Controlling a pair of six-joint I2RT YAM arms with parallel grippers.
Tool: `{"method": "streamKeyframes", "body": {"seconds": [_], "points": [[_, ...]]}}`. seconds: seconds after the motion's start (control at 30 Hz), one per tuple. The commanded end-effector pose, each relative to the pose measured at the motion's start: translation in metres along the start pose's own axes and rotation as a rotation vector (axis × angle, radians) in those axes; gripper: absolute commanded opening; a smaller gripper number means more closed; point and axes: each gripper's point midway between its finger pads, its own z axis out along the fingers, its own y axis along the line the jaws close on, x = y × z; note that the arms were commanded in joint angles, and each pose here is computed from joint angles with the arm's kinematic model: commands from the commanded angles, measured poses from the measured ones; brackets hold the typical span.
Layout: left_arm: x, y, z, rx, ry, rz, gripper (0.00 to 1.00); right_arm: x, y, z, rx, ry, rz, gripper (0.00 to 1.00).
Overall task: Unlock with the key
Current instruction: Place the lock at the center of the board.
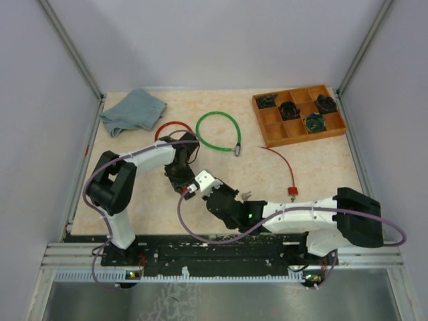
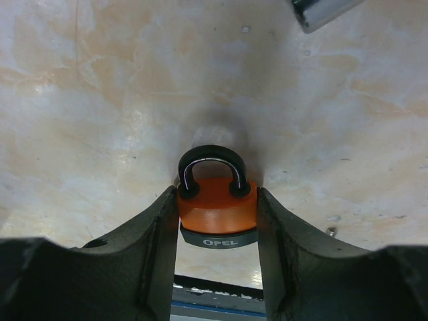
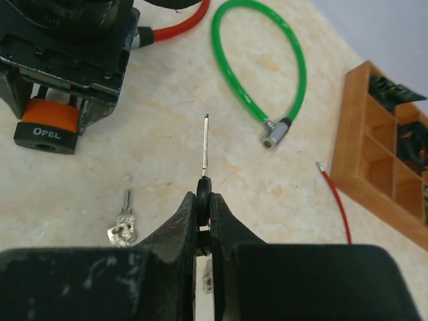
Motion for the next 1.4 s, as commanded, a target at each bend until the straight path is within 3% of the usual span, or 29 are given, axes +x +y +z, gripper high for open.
{"method": "streamKeyframes", "body": {"seconds": [0.0, 0.13, 0.5, 0.73, 0.93, 1.1, 1.17, 1.37], "points": [[0.003, -0.006, 0.006, 0.044, 0.014, -0.002, 0.16, 0.004, 0.017, 0.000, -0.098, 0.038, 0.133, 0.00], [0.000, -0.010, 0.003, 0.097, -0.009, 0.016, 0.34, 0.008, 0.023, -0.001, -0.130, 0.039, 0.172, 0.00], [0.000, -0.015, -0.025, 0.258, -0.079, 0.030, 0.66, 0.016, 0.028, 0.000, -0.193, 0.046, 0.225, 0.00], [-0.005, -0.011, -0.056, 0.319, -0.148, 0.063, 0.69, 0.017, 0.030, -0.002, -0.209, 0.036, 0.252, 0.00], [-0.008, -0.023, -0.106, 0.616, -0.327, 0.193, 0.68, 0.013, 0.028, -0.004, -0.234, -0.016, 0.301, 0.00], [0.003, -0.032, -0.148, 0.843, -0.395, 0.256, 0.67, 0.005, 0.017, -0.003, -0.208, -0.083, 0.318, 0.00], [0.013, -0.038, -0.163, 0.938, -0.380, 0.280, 0.77, 0.002, 0.013, -0.002, -0.187, -0.103, 0.308, 0.00], [0.032, -0.050, -0.182, 1.053, -0.273, 0.294, 0.78, 0.000, 0.010, 0.005, -0.145, -0.125, 0.265, 0.00]]}}
